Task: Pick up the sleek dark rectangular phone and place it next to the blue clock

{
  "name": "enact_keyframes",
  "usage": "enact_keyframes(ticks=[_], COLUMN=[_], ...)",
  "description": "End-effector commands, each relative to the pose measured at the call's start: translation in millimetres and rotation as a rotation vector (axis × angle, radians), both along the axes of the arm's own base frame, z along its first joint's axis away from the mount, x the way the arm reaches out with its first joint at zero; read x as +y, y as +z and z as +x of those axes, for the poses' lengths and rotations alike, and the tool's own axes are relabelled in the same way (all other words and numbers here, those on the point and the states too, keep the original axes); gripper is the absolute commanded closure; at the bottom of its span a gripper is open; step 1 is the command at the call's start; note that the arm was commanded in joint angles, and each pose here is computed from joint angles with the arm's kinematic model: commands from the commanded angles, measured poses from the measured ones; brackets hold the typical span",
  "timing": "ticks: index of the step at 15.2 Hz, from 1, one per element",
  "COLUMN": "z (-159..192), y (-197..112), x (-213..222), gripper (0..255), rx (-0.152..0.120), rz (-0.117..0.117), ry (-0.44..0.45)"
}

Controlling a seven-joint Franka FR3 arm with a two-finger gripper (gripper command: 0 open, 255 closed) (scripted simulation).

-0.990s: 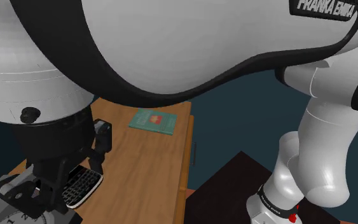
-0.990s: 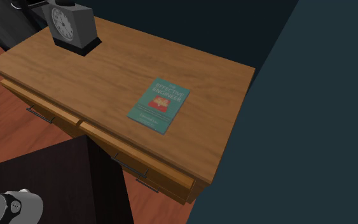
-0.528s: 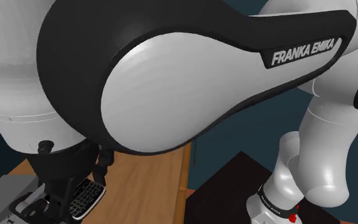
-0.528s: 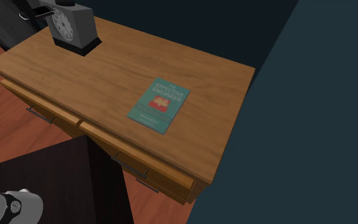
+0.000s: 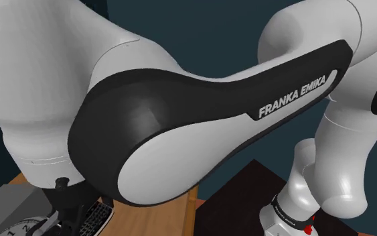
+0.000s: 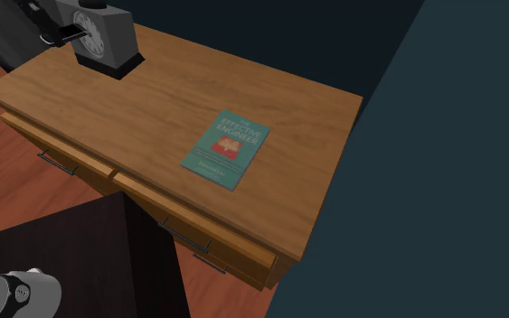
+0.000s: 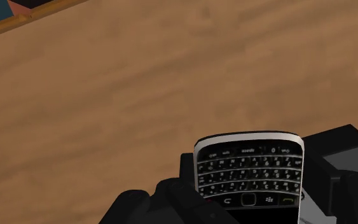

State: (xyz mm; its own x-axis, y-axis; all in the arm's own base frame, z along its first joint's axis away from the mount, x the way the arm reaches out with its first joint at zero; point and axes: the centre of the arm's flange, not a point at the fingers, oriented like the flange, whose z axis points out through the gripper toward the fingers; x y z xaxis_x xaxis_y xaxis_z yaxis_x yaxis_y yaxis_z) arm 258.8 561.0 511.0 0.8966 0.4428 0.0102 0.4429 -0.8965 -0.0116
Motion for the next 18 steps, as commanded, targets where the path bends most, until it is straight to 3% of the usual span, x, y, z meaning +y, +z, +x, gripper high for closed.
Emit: enact_keyframes(ticks=[1,18], z=[-1,-1], y=[-10,-100], x=[0,0], gripper=[255,255], rx=[0.000,0.000], rz=[0.001,0.001], ry=[0.000,0.000])
